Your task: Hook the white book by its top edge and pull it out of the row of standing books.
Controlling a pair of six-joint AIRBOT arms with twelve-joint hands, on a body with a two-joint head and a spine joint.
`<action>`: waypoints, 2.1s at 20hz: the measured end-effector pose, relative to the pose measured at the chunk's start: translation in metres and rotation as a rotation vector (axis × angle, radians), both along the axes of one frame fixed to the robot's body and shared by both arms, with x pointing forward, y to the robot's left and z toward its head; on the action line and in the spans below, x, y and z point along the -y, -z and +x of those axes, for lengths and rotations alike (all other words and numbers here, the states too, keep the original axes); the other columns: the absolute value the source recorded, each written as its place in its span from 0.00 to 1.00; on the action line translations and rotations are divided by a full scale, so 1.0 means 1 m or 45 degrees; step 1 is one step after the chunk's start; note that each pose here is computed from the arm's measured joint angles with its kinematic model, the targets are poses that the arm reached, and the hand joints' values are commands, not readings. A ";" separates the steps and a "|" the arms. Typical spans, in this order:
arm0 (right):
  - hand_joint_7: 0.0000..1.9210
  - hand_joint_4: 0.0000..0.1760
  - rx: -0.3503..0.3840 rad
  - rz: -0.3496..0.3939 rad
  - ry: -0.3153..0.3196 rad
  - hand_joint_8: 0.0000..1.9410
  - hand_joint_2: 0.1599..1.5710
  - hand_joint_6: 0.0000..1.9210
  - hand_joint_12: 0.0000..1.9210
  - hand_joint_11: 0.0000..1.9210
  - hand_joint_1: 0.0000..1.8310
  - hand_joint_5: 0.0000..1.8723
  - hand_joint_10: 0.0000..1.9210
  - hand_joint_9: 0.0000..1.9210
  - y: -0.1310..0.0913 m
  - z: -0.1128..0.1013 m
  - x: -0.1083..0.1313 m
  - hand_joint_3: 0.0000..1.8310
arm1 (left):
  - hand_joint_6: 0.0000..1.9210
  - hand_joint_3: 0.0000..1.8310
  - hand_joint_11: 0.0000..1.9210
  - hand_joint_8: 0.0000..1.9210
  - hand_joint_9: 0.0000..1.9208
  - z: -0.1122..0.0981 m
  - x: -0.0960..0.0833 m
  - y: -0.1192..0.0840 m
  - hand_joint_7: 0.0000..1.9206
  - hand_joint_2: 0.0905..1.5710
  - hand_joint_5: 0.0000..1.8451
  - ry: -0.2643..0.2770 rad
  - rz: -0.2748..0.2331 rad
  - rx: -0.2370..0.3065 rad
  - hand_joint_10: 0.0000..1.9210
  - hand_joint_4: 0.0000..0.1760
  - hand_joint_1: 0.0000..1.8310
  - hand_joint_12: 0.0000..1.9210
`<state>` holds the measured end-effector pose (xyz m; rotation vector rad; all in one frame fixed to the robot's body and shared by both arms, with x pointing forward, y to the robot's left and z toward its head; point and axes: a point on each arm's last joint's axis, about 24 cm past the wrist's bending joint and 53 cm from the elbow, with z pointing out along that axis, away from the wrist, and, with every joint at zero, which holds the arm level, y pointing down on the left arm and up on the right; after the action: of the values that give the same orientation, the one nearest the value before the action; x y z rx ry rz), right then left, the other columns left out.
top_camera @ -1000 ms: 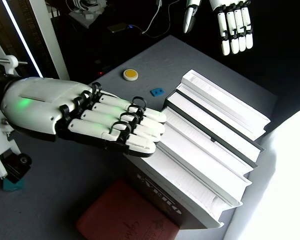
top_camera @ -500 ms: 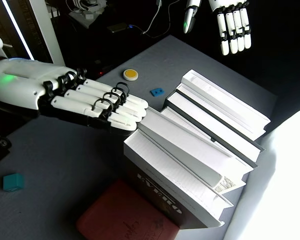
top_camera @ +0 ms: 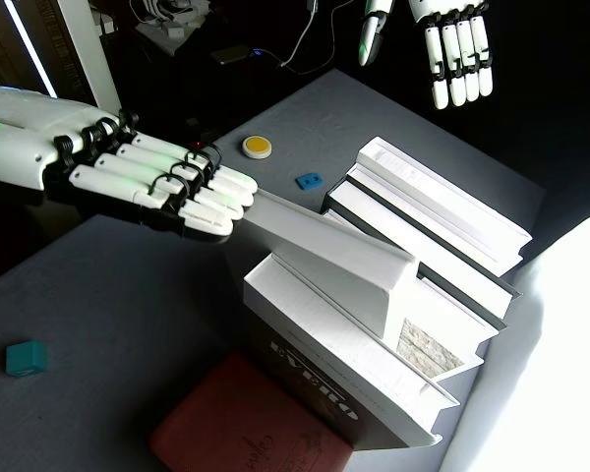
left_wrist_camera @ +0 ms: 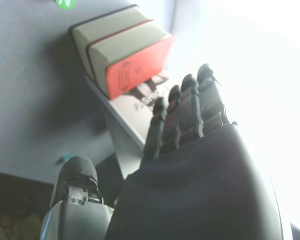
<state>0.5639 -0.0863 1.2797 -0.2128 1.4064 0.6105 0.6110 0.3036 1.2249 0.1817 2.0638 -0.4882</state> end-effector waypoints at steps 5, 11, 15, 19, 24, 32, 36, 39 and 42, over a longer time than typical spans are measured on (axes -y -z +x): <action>0.01 0.00 -0.017 -0.023 -0.011 0.00 0.68 0.01 0.00 0.00 0.00 0.06 0.00 0.00 0.002 -0.010 -0.001 0.01 | 0.00 0.00 0.00 0.00 0.00 0.000 0.001 0.000 0.00 0.75 0.00 0.002 -0.005 -0.001 0.00 0.00 0.00 0.00; 0.02 0.00 -0.032 -0.071 -0.030 0.00 0.68 0.00 0.00 0.00 0.00 0.06 0.00 0.00 0.009 -0.018 -0.005 0.00 | 0.00 0.00 0.00 0.00 0.00 -0.001 0.006 -0.003 0.00 0.75 0.00 0.015 -0.007 0.008 0.00 0.00 0.00 0.00; 0.01 0.00 -0.049 -0.105 -0.061 0.00 0.68 0.00 0.00 0.00 0.00 0.06 0.00 0.00 0.016 -0.026 -0.011 0.01 | 0.00 0.00 0.00 0.00 0.00 -0.002 0.005 -0.002 0.00 0.74 0.00 0.011 -0.008 0.007 0.00 0.00 0.00 0.00; 0.02 0.00 -0.084 -0.159 -0.065 0.01 0.68 0.00 0.00 0.00 0.00 0.06 0.00 0.00 0.027 -0.029 -0.013 0.00 | 0.00 0.00 0.00 0.00 0.00 -0.002 0.004 0.001 0.00 0.74 0.00 0.010 0.001 -0.003 0.00 0.00 0.00 0.00; 0.03 0.00 -0.129 -0.240 -0.055 0.01 0.68 0.01 0.00 0.00 0.00 0.07 0.00 0.01 0.042 -0.029 -0.012 0.00 | 0.00 0.00 0.00 0.00 0.00 -0.004 0.002 0.013 0.00 0.74 0.00 0.000 0.013 -0.054 0.00 0.00 0.00 0.00; 0.03 0.00 -0.140 -0.301 -0.077 0.00 0.69 0.00 0.00 0.00 0.00 0.06 0.00 0.01 0.053 -0.037 -0.016 0.00 | 0.00 0.00 0.00 0.00 0.00 -0.006 0.020 0.019 0.00 0.75 0.00 0.017 -0.019 -0.057 0.00 0.00 0.00 0.00; 0.04 0.00 -0.144 -0.318 -0.081 0.01 0.68 0.00 0.00 0.00 0.00 0.07 0.01 0.02 0.057 -0.039 -0.016 0.00 | 0.00 0.00 0.00 0.00 0.00 -0.002 0.029 0.017 0.00 0.75 0.00 0.011 -0.063 -0.039 0.00 0.00 0.00 0.00; 0.03 0.00 -0.157 -0.348 -0.090 0.00 0.69 0.00 0.00 0.00 0.00 0.07 0.00 0.00 0.063 -0.047 -0.019 0.00 | 0.00 0.00 0.00 0.00 0.00 -0.002 0.033 0.019 0.00 0.75 0.00 0.004 -0.079 -0.037 0.00 0.00 0.00 0.00; 0.04 0.00 -0.168 -0.365 -0.094 0.00 0.69 0.00 0.00 0.00 0.00 0.07 0.00 0.01 0.067 -0.049 -0.019 0.00 | 0.00 0.00 0.00 0.00 0.00 -0.004 0.039 0.024 0.00 0.75 0.00 -0.006 -0.103 -0.047 0.00 0.00 0.00 0.00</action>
<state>0.5146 -0.0678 1.2123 -0.4607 1.6180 0.4882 0.6072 0.2650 1.2012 0.1213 2.0756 -0.5747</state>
